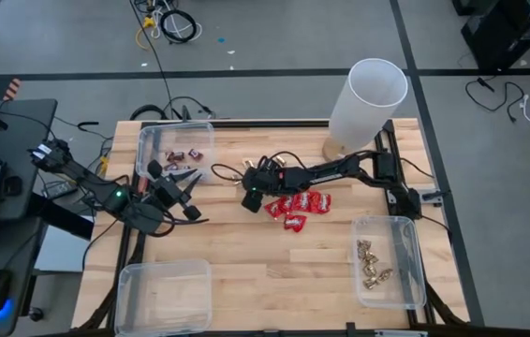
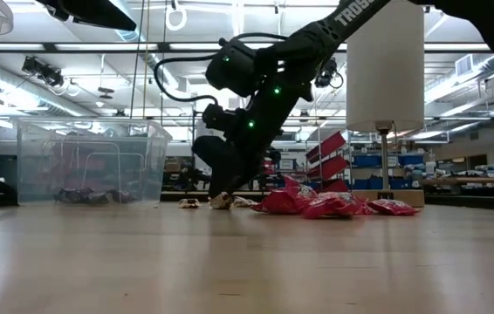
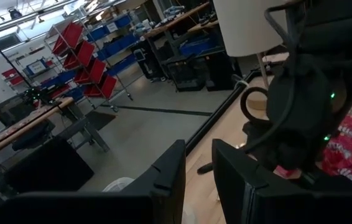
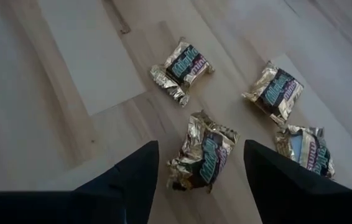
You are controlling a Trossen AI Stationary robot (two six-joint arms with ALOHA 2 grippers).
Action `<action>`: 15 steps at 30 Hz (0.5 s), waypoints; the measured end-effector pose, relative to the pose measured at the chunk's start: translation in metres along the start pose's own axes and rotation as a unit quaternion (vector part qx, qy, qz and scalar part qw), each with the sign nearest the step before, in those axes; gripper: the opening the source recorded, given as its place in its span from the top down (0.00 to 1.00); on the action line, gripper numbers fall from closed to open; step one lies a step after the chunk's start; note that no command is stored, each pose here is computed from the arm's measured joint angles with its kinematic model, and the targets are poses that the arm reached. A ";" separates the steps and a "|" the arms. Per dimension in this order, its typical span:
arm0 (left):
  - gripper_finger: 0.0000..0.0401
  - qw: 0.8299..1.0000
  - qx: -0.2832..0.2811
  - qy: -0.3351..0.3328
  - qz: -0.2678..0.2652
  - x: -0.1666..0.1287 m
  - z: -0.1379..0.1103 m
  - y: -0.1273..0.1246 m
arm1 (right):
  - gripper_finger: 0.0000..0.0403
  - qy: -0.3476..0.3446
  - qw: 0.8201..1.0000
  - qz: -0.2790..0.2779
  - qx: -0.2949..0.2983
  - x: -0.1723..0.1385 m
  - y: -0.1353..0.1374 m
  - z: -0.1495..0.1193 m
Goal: Sort candy
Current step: Put the gold chocolate into the bottom right transparent bin
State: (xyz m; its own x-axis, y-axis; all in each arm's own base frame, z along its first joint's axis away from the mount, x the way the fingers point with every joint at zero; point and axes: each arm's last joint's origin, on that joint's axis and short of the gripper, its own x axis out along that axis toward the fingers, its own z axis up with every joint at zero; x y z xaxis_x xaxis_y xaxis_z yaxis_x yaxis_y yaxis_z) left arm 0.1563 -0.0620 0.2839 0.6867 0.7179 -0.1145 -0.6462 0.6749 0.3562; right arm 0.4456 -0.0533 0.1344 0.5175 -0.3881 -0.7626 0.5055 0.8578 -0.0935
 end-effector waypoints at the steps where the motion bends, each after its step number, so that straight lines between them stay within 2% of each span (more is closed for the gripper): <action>1: 0.79 1.000 0.003 0.001 0.001 0.000 0.000 0.000 | 0.46 0.000 1.000 -0.002 0.000 0.000 0.000 0.000; 8: 0.79 1.000 0.004 0.002 0.002 0.001 -0.001 -0.002 | 0.50 -0.004 1.000 -0.004 0.003 0.002 -0.002 0.000; 15: 0.79 1.000 0.005 0.001 0.003 0.001 -0.001 -0.002 | 0.52 0.001 1.000 -0.005 0.005 0.007 -0.004 -0.013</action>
State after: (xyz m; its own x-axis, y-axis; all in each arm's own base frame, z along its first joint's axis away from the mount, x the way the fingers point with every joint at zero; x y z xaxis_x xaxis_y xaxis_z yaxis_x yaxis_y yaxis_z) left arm 0.1584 -0.0627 0.2823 0.6813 0.7229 -0.1147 -0.6475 0.6683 0.3662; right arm 0.4379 -0.0552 0.1208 0.5112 -0.3962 -0.7627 0.5182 0.8501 -0.0943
